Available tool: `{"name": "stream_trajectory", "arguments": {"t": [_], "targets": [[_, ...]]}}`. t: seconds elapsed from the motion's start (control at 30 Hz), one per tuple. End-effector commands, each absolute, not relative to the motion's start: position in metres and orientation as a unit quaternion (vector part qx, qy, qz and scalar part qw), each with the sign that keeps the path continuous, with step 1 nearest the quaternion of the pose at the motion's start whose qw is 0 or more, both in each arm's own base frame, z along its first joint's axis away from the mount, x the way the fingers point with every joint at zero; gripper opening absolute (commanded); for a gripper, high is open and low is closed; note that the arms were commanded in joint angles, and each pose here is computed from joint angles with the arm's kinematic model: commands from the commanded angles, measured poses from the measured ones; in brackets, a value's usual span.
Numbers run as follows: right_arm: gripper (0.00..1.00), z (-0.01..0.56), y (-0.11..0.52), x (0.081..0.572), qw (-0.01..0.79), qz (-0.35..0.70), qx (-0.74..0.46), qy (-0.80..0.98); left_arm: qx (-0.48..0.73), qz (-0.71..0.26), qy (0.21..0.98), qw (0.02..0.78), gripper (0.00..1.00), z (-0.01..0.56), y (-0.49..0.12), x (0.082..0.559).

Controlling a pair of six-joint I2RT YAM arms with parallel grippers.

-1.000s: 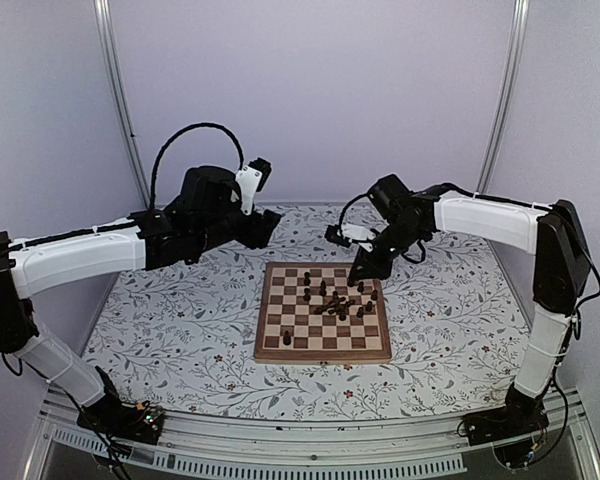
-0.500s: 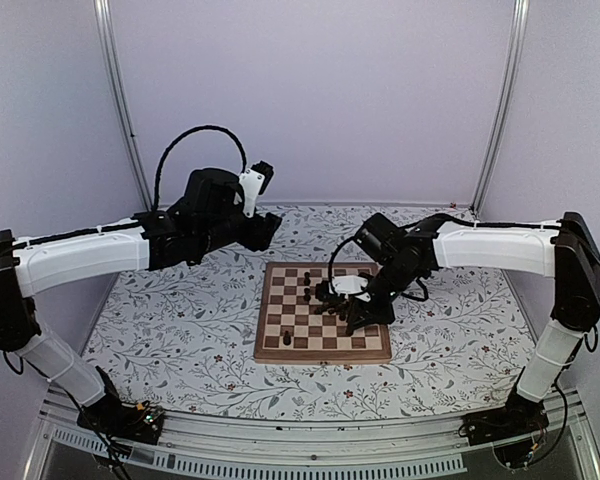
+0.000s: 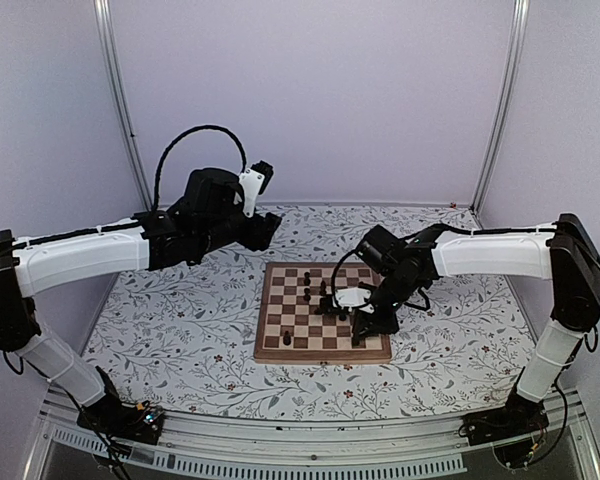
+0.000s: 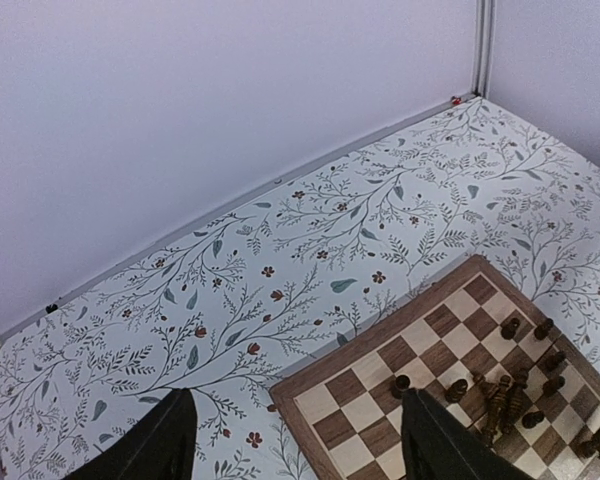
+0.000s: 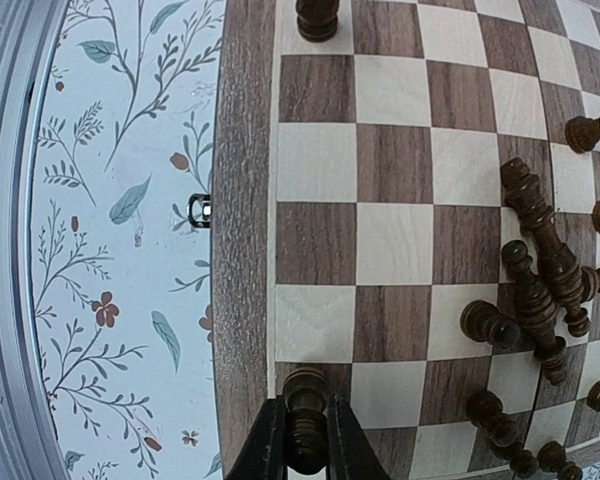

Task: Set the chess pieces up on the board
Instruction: Place the chess piece on the chessboard, then pick up the chess piece from the chessboard.

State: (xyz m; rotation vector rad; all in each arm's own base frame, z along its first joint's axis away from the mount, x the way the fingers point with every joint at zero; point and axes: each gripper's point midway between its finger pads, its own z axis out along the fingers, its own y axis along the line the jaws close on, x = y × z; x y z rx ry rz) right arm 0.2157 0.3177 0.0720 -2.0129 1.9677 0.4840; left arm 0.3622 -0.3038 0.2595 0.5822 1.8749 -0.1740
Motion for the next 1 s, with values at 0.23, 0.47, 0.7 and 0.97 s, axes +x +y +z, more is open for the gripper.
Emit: {"name": "stream_trajectory", "arguments": {"t": [0.23, 0.47, 0.7, 0.97], "targets": [[0.37, 0.069, 0.315, 0.209, 0.141, 0.164, -0.705, 0.676, 0.253, -0.073, 0.79, 0.553, 0.72, 0.261, -0.312, 0.362], [0.57, 0.092, 0.313, 0.192, 0.138, 0.195, -0.719, 0.652, 0.256, -0.073, 0.789, 0.554, 0.72, 0.262, -0.313, 0.361], [0.57, 0.1, 0.301, 0.195, 0.147, 0.18, -0.721, 0.653, 0.259, -0.076, 0.786, 0.556, 0.72, 0.266, -0.315, 0.357], [0.57, 0.099, 0.301, 0.197, 0.146, 0.184, -0.717, 0.656, 0.263, -0.073, 0.783, 0.559, 0.72, 0.267, -0.317, 0.355]]}}
